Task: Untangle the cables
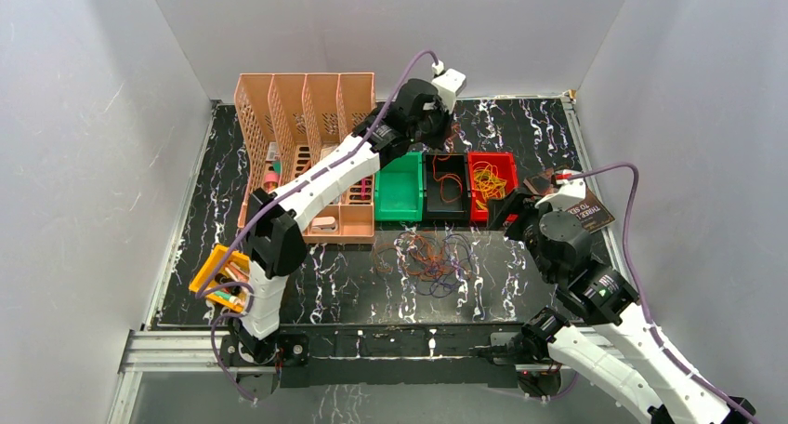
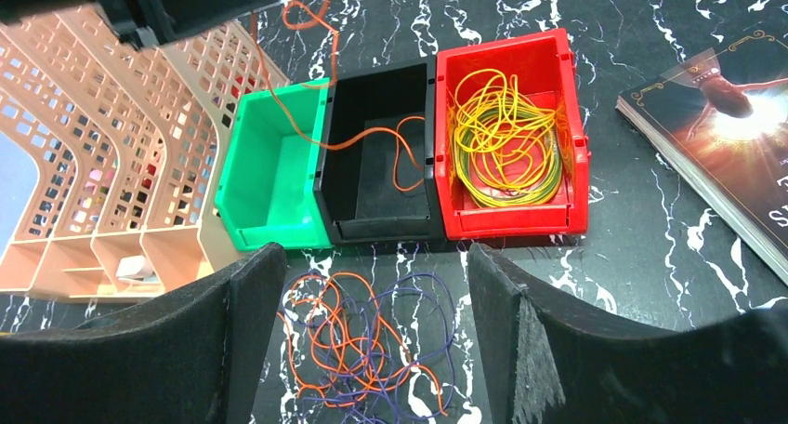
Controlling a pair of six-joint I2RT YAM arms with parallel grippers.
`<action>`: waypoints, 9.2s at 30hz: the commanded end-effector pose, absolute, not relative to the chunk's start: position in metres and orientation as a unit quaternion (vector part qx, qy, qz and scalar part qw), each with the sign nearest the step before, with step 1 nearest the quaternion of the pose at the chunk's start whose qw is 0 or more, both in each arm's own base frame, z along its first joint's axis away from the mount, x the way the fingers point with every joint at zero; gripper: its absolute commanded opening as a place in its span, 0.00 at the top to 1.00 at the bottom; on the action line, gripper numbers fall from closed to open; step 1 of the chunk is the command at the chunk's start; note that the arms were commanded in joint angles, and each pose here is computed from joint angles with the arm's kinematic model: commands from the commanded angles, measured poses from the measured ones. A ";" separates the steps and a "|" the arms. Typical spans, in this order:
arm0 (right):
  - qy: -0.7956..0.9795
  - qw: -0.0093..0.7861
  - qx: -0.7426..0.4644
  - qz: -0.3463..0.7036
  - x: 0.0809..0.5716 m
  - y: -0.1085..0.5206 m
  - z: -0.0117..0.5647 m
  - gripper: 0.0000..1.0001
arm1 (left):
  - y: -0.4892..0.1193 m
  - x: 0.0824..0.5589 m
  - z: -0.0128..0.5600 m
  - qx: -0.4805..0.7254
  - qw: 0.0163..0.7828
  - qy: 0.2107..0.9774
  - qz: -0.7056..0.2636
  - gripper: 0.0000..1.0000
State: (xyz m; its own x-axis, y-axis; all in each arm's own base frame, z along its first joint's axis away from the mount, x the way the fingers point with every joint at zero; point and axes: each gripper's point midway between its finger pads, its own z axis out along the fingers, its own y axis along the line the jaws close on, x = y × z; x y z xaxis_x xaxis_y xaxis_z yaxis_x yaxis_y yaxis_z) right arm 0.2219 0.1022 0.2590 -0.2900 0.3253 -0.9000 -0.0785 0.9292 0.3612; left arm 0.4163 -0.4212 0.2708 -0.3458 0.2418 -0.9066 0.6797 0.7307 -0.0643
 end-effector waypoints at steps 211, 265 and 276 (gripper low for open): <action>0.553 0.742 -0.066 0.373 0.187 0.151 0.552 1.00 | -0.384 0.193 0.028 0.305 0.485 0.765 -0.294 0.29; 0.542 0.810 -0.063 0.215 0.261 0.156 0.607 1.00 | -0.320 0.177 0.026 0.287 0.492 0.787 -0.239 0.81; 0.639 0.743 -0.068 0.187 0.314 0.196 0.519 1.00 | -0.301 0.183 0.076 0.263 0.527 0.776 -0.225 0.81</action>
State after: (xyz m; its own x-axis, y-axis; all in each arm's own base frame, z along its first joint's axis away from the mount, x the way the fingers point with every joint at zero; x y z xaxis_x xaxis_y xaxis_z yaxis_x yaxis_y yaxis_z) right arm 0.3115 0.2036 0.5176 0.1039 0.1495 -0.9833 -0.4050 0.9093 0.0954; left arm 0.1787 -0.3103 0.0602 -0.3334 0.1709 -0.9272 0.6672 0.7376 -0.1040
